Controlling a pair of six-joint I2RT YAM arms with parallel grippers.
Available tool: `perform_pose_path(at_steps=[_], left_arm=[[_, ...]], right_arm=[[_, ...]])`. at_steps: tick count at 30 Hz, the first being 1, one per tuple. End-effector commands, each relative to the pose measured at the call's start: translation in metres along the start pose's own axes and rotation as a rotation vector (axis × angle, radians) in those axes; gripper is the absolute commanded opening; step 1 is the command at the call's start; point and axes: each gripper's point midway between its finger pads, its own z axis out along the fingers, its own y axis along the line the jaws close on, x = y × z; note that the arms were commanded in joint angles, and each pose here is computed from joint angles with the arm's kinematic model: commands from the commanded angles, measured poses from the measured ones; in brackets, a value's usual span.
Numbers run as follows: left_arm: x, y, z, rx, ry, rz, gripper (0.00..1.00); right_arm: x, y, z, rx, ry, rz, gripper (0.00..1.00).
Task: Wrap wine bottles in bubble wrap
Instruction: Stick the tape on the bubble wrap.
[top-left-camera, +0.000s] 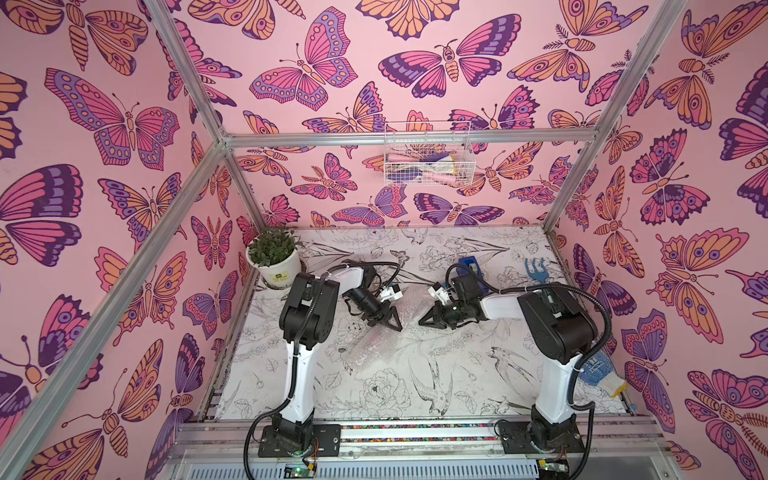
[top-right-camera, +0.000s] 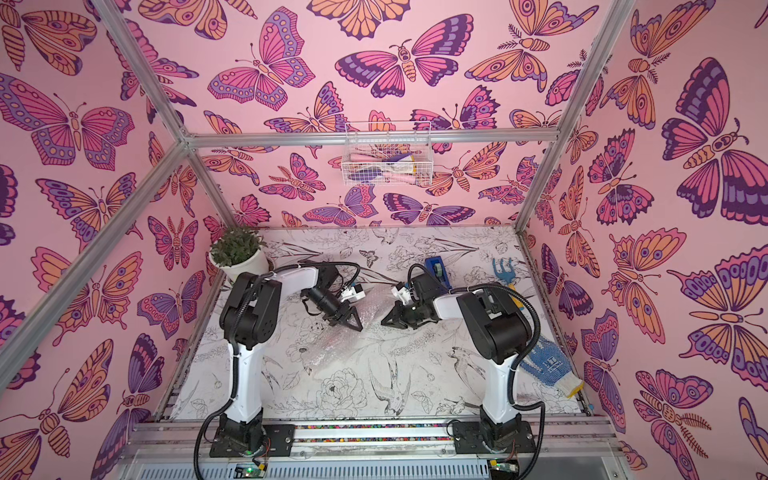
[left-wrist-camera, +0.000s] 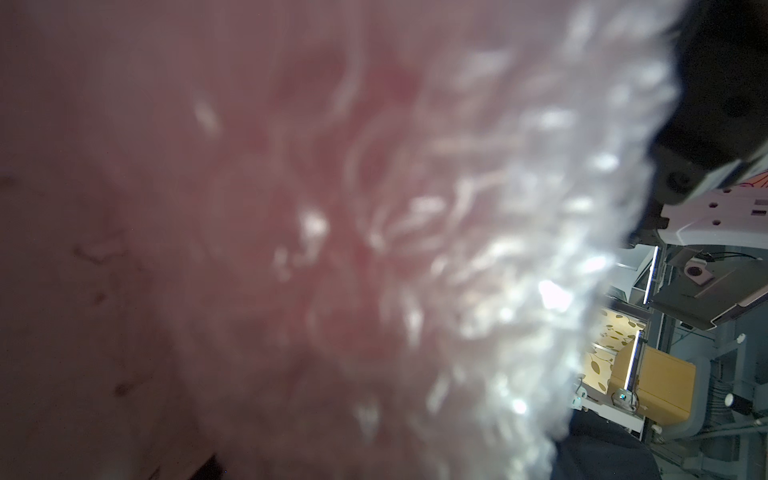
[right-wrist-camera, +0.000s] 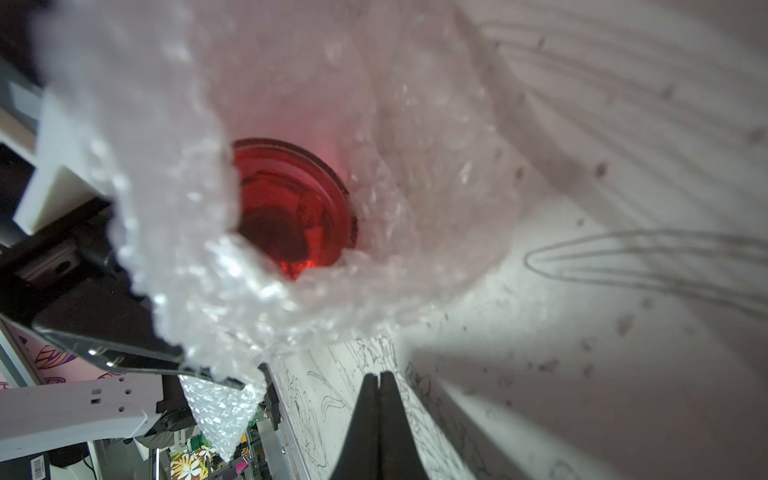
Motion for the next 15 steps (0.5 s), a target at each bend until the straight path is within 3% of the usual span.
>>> perform_pose_path(at_steps=[1, 7, 12, 15], left_arm=[[0.069, 0.073, 0.032, -0.227, 0.28, -0.201, 0.17], [0.069, 0.073, 0.032, -0.227, 0.28, -0.205, 0.18], [0.067, 0.072, 0.029, -0.238, 0.271, -0.203, 0.19], [0.062, 0.069, 0.024, -0.249, 0.251, -0.194, 0.21]], right_arm=[[-0.017, 0.016, 0.011, -0.019, -0.01, -0.044, 0.0], [-0.037, 0.031, 0.017, -0.041, -0.035, -0.06, 0.0], [-0.02, 0.029, 0.007, -0.038, -0.034, -0.072, 0.0], [-0.007, 0.025, -0.009, -0.022, -0.056, -0.089, 0.06]])
